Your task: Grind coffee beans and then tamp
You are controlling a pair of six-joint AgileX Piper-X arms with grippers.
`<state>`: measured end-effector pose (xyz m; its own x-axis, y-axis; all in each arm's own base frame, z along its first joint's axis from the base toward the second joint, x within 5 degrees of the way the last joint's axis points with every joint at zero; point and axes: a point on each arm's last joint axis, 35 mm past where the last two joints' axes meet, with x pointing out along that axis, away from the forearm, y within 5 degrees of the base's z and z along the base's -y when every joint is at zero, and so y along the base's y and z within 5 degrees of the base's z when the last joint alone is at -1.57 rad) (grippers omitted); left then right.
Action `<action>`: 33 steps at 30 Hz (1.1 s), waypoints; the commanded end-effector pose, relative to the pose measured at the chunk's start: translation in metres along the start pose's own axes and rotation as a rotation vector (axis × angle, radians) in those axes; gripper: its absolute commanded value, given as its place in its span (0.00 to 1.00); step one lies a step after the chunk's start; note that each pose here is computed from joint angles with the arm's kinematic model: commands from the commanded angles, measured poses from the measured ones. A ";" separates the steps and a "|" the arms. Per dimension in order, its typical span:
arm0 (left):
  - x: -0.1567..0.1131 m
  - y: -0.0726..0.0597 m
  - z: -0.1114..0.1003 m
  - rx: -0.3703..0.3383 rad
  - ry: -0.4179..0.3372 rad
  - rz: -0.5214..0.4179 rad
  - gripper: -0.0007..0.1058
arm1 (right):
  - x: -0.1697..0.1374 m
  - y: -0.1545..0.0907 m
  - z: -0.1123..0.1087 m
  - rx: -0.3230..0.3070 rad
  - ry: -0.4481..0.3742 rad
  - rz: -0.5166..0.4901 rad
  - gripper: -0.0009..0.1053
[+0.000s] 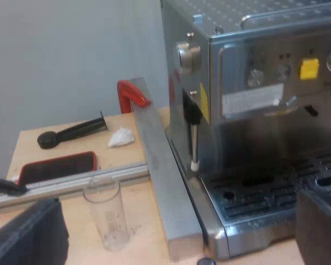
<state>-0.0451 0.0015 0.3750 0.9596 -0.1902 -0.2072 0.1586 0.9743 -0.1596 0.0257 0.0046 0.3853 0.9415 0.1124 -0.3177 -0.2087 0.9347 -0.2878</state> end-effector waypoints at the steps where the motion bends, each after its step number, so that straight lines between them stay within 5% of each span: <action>1: 0.003 0.001 -0.002 -0.011 0.044 0.019 0.80 | -0.011 0.009 -0.016 0.020 -0.051 -0.006 0.89; 9: -0.003 0.003 -0.020 -0.020 0.218 0.047 0.80 | -0.018 0.020 -0.039 0.026 -0.088 -0.019 0.89; 17: 0.004 0.003 -0.015 -0.015 0.161 0.039 0.80 | -0.013 0.021 -0.044 0.034 -0.073 0.017 0.89; 24: 0.037 0.007 -0.020 -0.008 0.092 0.029 0.80 | 0.008 0.023 -0.058 0.043 -0.043 0.060 0.89; 33: 0.077 0.015 -0.051 -0.015 0.165 0.034 0.80 | 0.039 0.031 -0.090 0.076 0.071 0.143 0.89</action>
<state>0.0164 -0.0047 0.3058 0.9100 -0.1794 -0.3739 0.1255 0.9784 -0.1641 0.0313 0.0074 0.2809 0.8840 0.2111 -0.4170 -0.3035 0.9377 -0.1688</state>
